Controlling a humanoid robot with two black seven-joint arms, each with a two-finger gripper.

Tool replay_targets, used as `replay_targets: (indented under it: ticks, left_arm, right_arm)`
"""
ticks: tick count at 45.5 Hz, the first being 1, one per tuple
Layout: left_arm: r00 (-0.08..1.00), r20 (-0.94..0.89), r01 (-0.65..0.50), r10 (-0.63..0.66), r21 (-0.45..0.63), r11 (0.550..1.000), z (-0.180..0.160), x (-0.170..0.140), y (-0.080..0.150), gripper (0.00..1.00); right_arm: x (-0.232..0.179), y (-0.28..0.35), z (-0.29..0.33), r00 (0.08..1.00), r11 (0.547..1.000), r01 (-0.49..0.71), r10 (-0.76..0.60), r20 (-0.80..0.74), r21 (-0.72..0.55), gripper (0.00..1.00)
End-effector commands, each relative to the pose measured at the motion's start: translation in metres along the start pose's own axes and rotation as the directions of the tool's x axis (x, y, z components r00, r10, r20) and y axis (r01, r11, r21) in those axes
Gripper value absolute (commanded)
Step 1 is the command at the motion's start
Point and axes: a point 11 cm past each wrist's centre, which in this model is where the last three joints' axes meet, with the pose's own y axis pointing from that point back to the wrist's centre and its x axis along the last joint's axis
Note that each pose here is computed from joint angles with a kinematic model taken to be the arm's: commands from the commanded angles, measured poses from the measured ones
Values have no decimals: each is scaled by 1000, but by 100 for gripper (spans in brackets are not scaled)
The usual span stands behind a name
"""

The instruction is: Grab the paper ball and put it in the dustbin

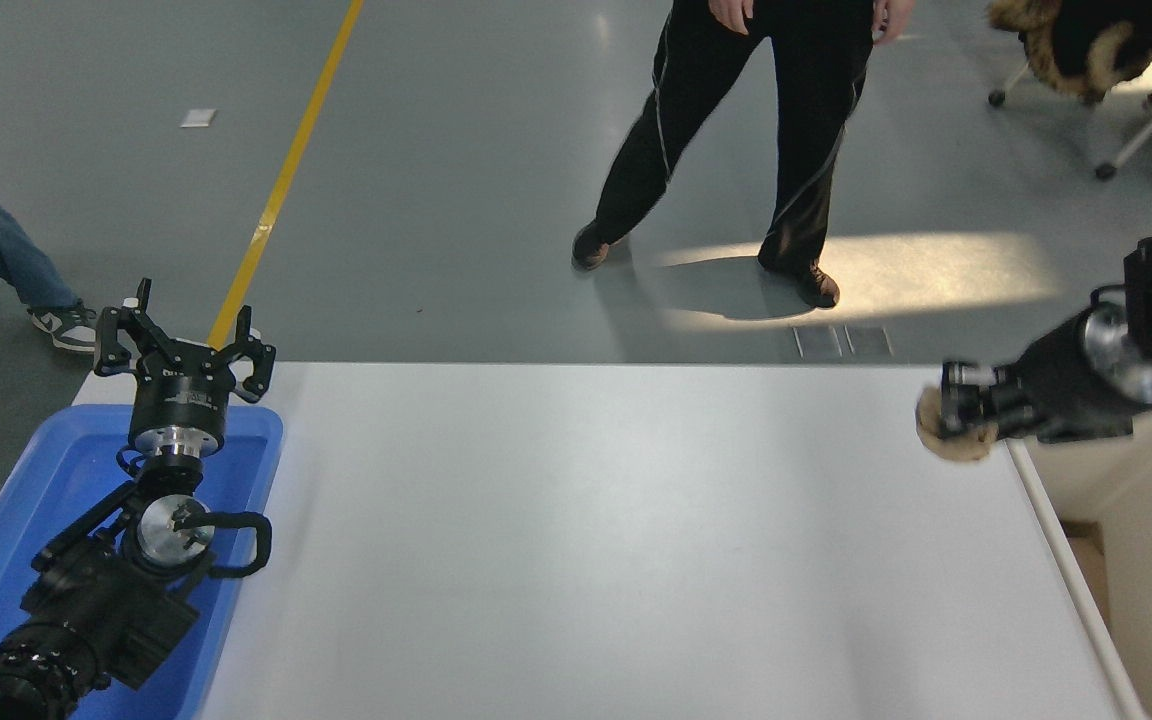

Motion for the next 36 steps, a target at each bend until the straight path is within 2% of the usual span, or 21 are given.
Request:
replay_targets:
  ticks: [1, 9, 16, 23, 30, 36]
  left_arm:
    - [1000, 0, -2, 2, 0, 1000, 0, 0, 0, 99]
    - [1000, 1, -3, 3, 0, 1000, 0, 1, 0, 99]
    - [1000, -1, -1, 1, 0, 1000, 0, 0, 0, 99]
    - [1000, 0, 0, 0, -1, 1000, 0, 0, 0, 99]
    - [1000, 0, 0, 0, -1, 1000, 0, 0, 0, 99]
    - [1000, -1, -1, 1, 0, 1000, 0, 0, 0, 99]
  right_arm:
    - [-11, 54, -29, 998, 998, 16, -12, -68, 59, 0]
    - [-10, 47, -27, 998, 999, 19, -16, -61, 48, 0]
    - [-9, 17, -7, 1000, 1000, 28, -28, -6, 11, 0]
    - [3, -33, 54, 992, 992, -18, 34, 125, -124, 0]
    - [14, -94, 116, 966, 965, -81, 137, 218, -248, 0]
    - [14, -131, 165, 948, 928, -122, 214, 236, -351, 0]
